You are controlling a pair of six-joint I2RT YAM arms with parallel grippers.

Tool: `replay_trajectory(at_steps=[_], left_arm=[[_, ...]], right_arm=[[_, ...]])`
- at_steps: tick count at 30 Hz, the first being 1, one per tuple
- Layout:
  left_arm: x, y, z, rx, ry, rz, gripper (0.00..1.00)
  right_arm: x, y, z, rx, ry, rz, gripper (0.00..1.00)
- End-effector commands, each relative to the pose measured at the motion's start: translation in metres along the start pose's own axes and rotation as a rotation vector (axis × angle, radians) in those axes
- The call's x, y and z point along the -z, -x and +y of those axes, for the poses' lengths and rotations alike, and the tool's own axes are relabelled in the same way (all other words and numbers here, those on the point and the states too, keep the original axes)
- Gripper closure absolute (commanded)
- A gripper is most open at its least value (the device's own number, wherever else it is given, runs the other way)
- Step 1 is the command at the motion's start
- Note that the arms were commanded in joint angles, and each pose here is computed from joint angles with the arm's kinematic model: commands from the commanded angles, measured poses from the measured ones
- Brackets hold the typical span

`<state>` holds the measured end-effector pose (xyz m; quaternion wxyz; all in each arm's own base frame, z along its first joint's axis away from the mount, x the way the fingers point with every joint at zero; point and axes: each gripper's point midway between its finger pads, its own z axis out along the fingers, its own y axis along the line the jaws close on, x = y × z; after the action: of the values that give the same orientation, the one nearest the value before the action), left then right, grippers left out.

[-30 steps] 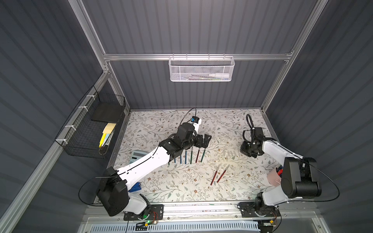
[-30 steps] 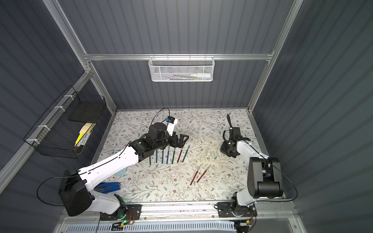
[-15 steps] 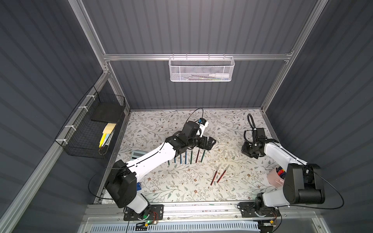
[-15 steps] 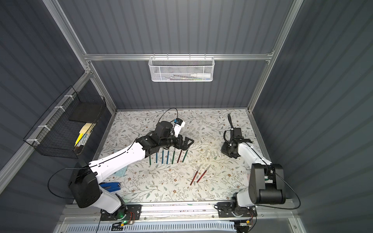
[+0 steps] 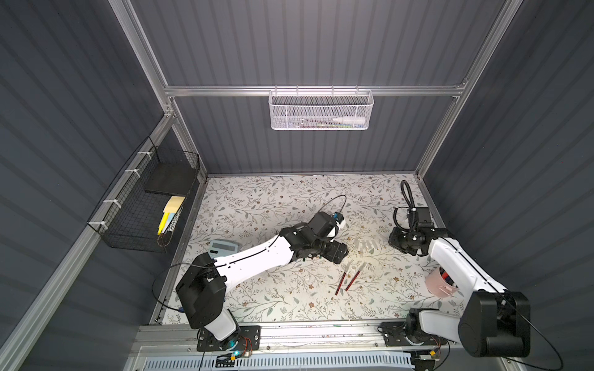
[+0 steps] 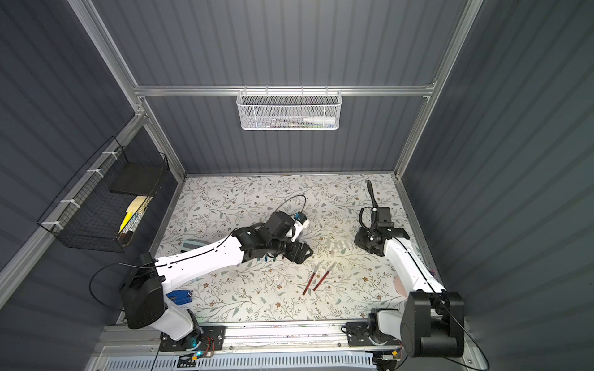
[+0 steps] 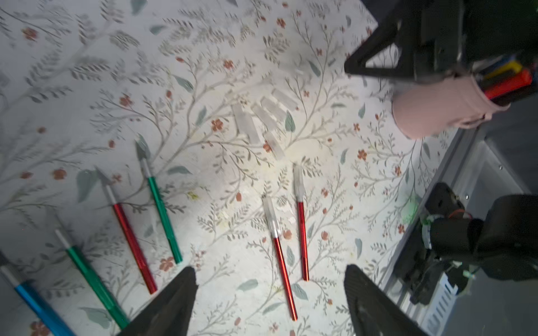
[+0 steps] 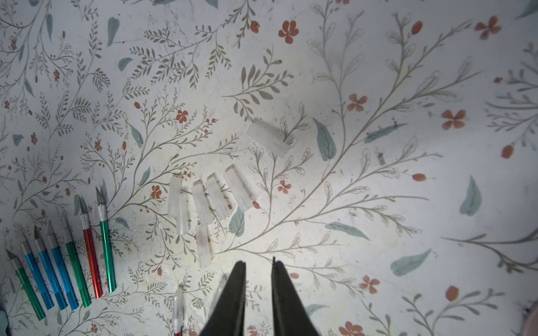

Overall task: Remove protective caps from carving knives
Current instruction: Place the protective sleeve at the center of the board, then pick up the carving knife from the center of the board.

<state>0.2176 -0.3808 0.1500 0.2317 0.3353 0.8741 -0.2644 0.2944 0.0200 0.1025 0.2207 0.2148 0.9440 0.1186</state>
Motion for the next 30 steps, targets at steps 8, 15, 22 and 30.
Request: replay_trajectory(at_steps=[8,15,22,30], left_arm=[[-0.047,-0.108,0.020,0.089,0.169,0.275,0.22],[-0.067,-0.114,0.013,0.048,0.226,0.323,0.37],[-0.075,-0.115,0.004,0.005,0.257,0.344,0.40],[-0.075,-0.108,0.015,-0.032,0.380,0.344,0.42]], right_arm=[[0.009,-0.011,0.014,0.019,0.029,-0.003,0.79],[0.005,-0.014,0.019,0.040,0.030,0.007,0.79],[0.003,-0.012,0.018,0.054,0.021,0.004,0.79],[0.003,-0.011,0.020,0.057,0.026,-0.001,0.79]])
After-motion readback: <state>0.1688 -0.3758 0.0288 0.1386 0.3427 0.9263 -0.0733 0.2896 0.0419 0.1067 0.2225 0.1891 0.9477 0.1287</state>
